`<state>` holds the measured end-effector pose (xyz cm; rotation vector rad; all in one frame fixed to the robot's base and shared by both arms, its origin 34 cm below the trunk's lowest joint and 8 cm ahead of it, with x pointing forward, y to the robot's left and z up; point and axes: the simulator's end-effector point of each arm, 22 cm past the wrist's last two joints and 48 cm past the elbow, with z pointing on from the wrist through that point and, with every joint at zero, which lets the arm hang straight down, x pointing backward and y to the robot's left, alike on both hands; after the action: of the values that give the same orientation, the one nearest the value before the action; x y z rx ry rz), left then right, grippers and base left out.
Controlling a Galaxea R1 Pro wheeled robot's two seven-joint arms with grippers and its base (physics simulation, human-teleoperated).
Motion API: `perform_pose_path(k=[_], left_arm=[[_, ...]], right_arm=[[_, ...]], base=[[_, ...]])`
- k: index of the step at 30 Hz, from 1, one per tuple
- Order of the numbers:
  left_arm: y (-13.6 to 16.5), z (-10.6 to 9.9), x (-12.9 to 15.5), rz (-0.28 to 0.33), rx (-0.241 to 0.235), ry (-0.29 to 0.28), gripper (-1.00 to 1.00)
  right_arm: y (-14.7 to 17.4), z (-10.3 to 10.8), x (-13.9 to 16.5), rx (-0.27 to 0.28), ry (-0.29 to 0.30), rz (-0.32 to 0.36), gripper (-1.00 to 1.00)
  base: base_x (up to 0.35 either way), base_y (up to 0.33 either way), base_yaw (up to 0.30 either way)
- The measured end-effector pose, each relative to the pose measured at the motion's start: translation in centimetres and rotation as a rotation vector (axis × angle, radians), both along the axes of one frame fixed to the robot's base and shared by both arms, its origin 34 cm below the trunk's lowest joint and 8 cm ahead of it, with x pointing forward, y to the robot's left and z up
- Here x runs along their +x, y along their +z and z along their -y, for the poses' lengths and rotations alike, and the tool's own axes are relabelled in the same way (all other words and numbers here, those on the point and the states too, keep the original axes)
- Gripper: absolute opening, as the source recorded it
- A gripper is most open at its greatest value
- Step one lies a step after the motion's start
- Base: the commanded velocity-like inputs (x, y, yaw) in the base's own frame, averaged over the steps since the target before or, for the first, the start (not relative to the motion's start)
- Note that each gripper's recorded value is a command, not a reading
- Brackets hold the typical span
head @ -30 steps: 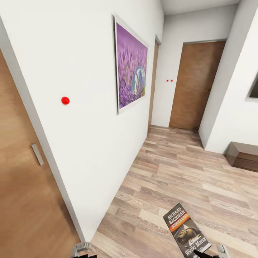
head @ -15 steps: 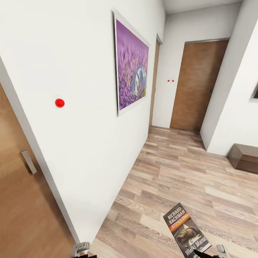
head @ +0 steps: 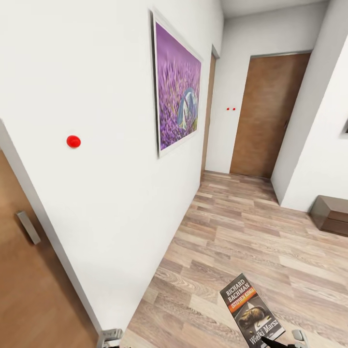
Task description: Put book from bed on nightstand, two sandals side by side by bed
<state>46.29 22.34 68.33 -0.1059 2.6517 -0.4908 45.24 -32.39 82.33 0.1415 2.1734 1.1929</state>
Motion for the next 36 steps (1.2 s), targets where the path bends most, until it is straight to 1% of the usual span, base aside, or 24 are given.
perform_pose_path(k=[4,5,8,13,30,36], left_arm=[[-0.3,0.9,-0.9,-0.008,0.029,-0.096,1.00],[-0.4,1.0,-1.0,-0.009,0.034,-0.111,1.00],[-0.5,1.1,-1.2,-0.011,0.040,-0.130,1.00],[-0.5,1.2,-1.4,-0.012,0.043,-0.138,1.00],[-0.5,1.1,-1.4,-0.012,0.044,-0.136,1.00],[-0.6,1.1,-1.4,-0.012,0.044,-0.137,1.00]], right_arm=[[0.0,0.0,0.0,0.000,0.001,0.000,-1.00],[0.0,0.0,0.0,0.000,0.001,0.000,-1.00],[0.0,0.0,0.0,0.000,0.001,0.001,-1.00],[0.0,0.0,-0.1,0.000,0.001,0.000,-1.00],[0.0,0.0,-0.1,-0.001,0.002,0.000,-1.00],[0.0,0.0,0.0,0.000,0.001,0.001,-1.00]], base=[[0.038,0.000,0.000],[0.082,0.000,0.000],[0.199,0.000,0.000],[0.289,0.000,0.000],[0.301,0.000,0.000],[0.131,0.000,0.000]])
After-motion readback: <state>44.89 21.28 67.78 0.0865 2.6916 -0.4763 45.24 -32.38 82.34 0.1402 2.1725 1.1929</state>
